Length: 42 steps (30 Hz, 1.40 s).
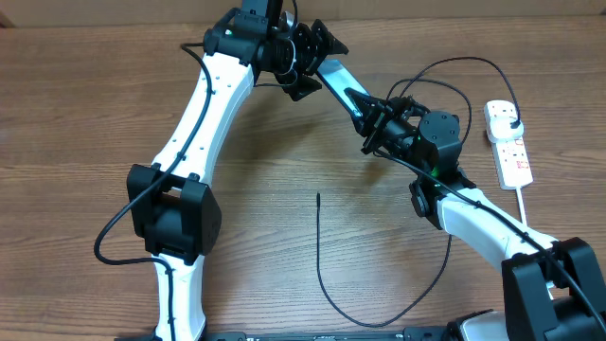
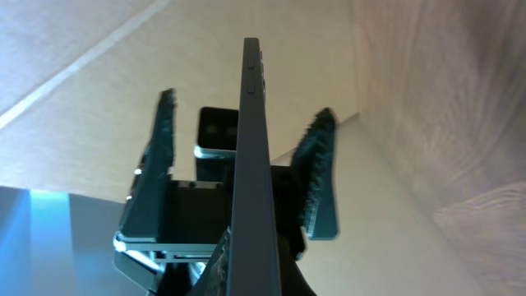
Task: Plug charger to phone and switch on socket
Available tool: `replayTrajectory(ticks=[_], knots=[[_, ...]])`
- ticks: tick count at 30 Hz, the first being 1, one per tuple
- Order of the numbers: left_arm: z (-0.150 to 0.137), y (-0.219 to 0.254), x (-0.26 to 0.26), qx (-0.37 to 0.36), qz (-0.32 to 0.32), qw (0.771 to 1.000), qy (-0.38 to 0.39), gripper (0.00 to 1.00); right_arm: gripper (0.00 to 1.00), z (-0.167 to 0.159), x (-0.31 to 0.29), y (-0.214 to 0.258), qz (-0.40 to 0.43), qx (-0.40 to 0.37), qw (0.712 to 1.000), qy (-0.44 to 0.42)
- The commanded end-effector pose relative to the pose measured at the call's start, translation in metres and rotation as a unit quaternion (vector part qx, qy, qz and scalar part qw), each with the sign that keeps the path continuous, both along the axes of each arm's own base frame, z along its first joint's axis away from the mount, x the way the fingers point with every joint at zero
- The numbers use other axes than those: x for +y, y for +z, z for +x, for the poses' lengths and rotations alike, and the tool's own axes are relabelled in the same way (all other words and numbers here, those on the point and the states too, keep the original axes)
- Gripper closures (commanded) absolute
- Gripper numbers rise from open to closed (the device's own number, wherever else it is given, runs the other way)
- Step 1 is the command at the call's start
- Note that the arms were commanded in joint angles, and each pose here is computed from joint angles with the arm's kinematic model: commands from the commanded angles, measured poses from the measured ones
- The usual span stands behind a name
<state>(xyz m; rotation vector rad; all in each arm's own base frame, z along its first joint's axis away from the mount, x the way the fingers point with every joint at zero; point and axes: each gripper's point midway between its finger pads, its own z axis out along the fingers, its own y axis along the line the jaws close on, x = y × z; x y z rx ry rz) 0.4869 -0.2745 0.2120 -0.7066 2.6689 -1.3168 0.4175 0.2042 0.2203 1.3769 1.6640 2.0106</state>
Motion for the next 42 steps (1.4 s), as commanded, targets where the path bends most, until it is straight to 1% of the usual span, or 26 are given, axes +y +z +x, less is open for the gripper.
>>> replayTrajectory(ticks=[1, 5, 12, 16, 24, 28, 39, 42], knots=[[-0.001, -0.012, -0.007, 0.022, 0.007, 1.0, 0.016, 0.13, 0.96, 0.005, -0.003, 0.021, 0.061, 0.014, 0.998, -0.02], [0.0, -0.009, -0.013, 0.024, -0.001, 0.999, 0.021, 0.15, 0.96, 0.007, -0.005, 0.021, 0.061, 0.013, 0.998, -0.027], [0.003, -0.004, -0.022, 0.002, -0.008, 1.0, 0.013, 0.12, 0.96, 0.01, -0.008, 0.023, 0.062, 0.01, 0.997, -0.04], [0.004, -0.003, -0.022, -0.002, -0.01, 1.0, 0.012, 0.12, 0.96, 0.01, -0.009, 0.024, 0.063, 0.007, 0.997, -0.041], [0.001, -0.015, -0.022, 0.012, -0.008, 1.0, 0.013, 0.14, 0.96, 0.01, -0.008, 0.024, 0.063, 0.007, 0.997, -0.041], [0.002, -0.012, -0.027, 0.004, -0.024, 1.0, 0.003, 0.15, 0.96, 0.01, -0.008, 0.024, 0.063, 0.007, 0.997, -0.041], [0.005, -0.018, -0.029, -0.005, -0.016, 1.0, 0.008, 0.13, 0.96, 0.01, -0.008, 0.024, 0.063, 0.007, 0.997, -0.041], [0.006, -0.022, -0.029, -0.007, -0.017, 1.0, 0.008, 0.15, 0.96, 0.01, -0.008, 0.024, 0.063, 0.007, 0.997, -0.041]])
